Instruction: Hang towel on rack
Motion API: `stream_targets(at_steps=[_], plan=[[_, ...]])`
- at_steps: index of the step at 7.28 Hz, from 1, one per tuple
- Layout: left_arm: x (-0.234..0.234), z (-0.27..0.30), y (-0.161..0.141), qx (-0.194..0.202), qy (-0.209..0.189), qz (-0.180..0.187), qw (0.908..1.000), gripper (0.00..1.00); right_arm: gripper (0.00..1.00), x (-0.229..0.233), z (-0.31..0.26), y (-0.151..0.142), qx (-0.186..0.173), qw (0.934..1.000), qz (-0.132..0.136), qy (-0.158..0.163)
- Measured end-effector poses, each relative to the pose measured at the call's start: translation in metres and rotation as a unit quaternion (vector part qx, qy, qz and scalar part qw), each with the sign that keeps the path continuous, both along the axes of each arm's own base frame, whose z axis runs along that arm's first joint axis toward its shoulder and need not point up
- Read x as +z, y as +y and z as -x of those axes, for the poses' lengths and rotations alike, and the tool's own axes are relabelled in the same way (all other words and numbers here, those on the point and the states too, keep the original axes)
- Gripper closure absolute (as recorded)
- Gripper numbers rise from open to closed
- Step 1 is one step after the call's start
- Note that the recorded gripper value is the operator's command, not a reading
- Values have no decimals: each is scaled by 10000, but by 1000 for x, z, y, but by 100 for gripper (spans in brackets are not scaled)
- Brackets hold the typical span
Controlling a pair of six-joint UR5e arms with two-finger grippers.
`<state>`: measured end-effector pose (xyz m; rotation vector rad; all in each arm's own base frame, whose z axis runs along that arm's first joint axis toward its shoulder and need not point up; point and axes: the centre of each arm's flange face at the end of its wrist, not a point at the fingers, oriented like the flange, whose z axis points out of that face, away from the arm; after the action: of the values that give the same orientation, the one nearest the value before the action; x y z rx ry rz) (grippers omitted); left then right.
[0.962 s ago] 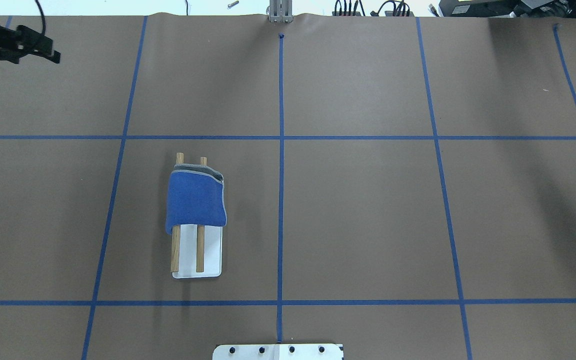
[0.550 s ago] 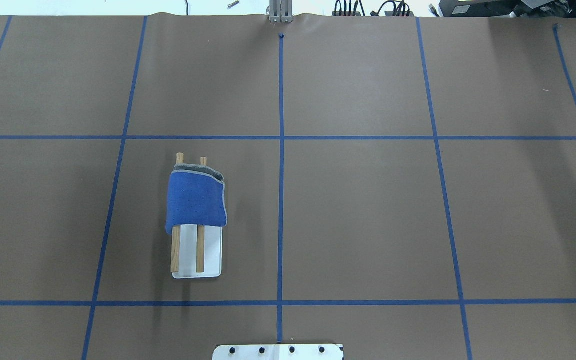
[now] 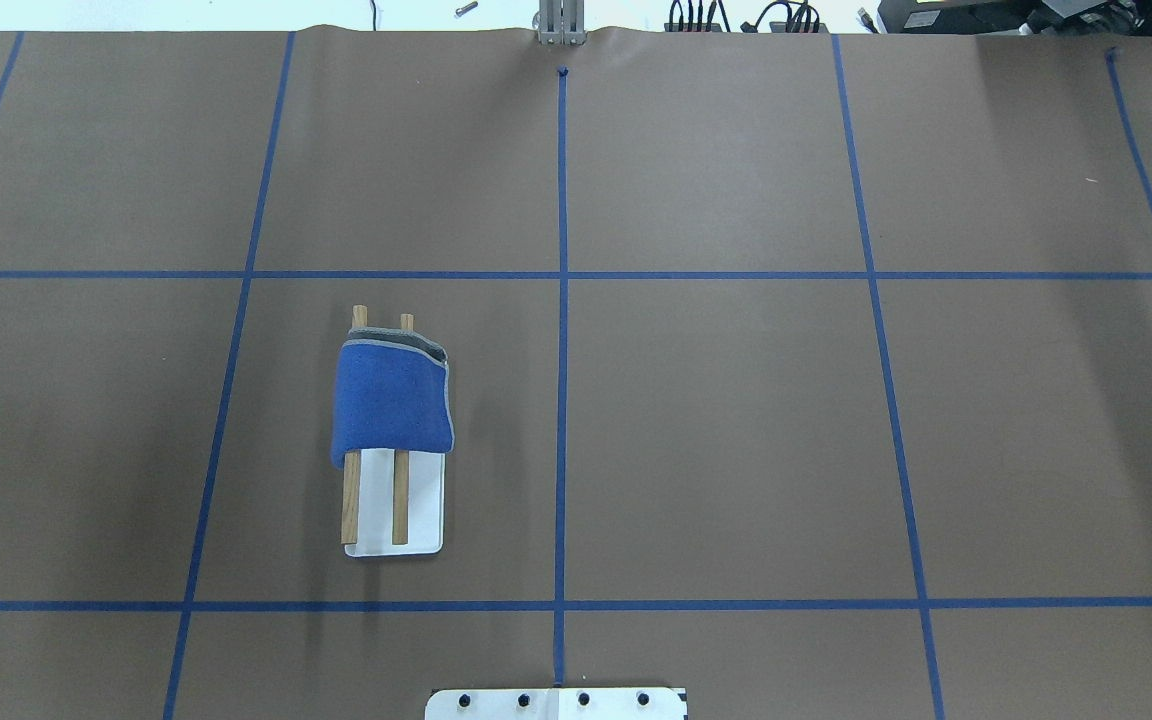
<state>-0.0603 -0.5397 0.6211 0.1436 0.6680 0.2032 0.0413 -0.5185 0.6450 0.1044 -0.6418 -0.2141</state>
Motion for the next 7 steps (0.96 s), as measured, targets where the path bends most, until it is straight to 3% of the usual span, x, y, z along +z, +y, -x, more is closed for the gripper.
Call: stream_targets(at_steps=[2,3,5,7], plan=[[3,2,11,6,102,-2,9999,2,0,-10,0,-5,8,10000,-74,-52],[2,3,21,-10,396,23,9992,2,0,-24,-4,-12,49,9999,-85,-100],[8,10,43,-95,952,-35,9954,2,0,-55,-15,-16,164,9997,104,-128],[12,12,51,-94,1044,-318,9940,2,0,-58,-17,-10,186,9995,228,-138]])
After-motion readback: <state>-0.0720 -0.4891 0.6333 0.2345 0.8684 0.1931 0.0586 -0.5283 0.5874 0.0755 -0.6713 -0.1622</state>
